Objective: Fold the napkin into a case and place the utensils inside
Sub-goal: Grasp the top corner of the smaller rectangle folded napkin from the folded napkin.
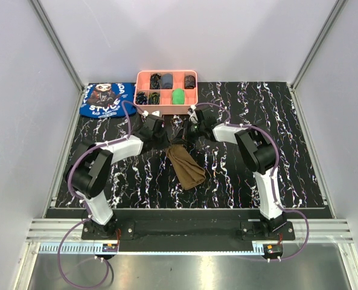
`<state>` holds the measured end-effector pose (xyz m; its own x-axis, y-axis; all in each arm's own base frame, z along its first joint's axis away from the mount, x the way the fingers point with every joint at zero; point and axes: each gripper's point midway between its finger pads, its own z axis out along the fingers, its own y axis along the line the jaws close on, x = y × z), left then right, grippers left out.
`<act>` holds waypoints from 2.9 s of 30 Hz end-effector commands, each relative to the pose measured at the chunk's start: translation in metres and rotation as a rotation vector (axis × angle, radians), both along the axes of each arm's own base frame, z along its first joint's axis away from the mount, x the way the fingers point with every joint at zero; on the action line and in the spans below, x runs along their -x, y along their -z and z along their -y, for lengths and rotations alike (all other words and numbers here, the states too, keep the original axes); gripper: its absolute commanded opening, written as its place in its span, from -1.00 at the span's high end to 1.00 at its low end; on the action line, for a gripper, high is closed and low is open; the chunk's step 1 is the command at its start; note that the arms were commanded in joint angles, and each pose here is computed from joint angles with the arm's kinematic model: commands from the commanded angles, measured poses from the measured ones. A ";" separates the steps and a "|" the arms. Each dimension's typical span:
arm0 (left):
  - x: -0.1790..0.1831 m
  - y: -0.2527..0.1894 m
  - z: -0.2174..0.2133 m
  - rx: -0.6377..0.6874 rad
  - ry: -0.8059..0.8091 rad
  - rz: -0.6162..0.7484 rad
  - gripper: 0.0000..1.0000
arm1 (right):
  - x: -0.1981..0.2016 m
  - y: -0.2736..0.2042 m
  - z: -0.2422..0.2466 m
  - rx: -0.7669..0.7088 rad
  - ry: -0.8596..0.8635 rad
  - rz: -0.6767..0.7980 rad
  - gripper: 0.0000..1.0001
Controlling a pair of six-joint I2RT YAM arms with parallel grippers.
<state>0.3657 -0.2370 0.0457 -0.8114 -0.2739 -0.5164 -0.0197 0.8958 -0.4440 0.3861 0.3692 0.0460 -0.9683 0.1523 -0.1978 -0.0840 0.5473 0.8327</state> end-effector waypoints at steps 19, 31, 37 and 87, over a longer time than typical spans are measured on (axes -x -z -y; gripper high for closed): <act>0.014 -0.027 0.007 0.103 0.019 0.027 1.00 | 0.020 -0.031 0.000 0.050 -0.059 0.098 0.68; 0.024 -0.026 0.004 0.115 0.022 0.020 1.00 | 0.037 -0.031 0.022 0.067 -0.061 0.069 0.49; 0.025 -0.031 0.006 0.131 0.024 0.024 1.00 | 0.048 -0.016 0.014 0.069 -0.087 0.032 0.60; 0.011 0.004 0.019 0.101 0.019 -0.093 1.00 | 0.054 -0.016 0.008 0.125 -0.132 0.073 0.38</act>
<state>0.3546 -0.2534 0.0514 -0.8544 -0.3409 -0.3921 -0.0818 0.8334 -0.5465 0.3468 0.3652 0.0264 -0.9699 0.0698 -0.2332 -0.1406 0.6215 0.7707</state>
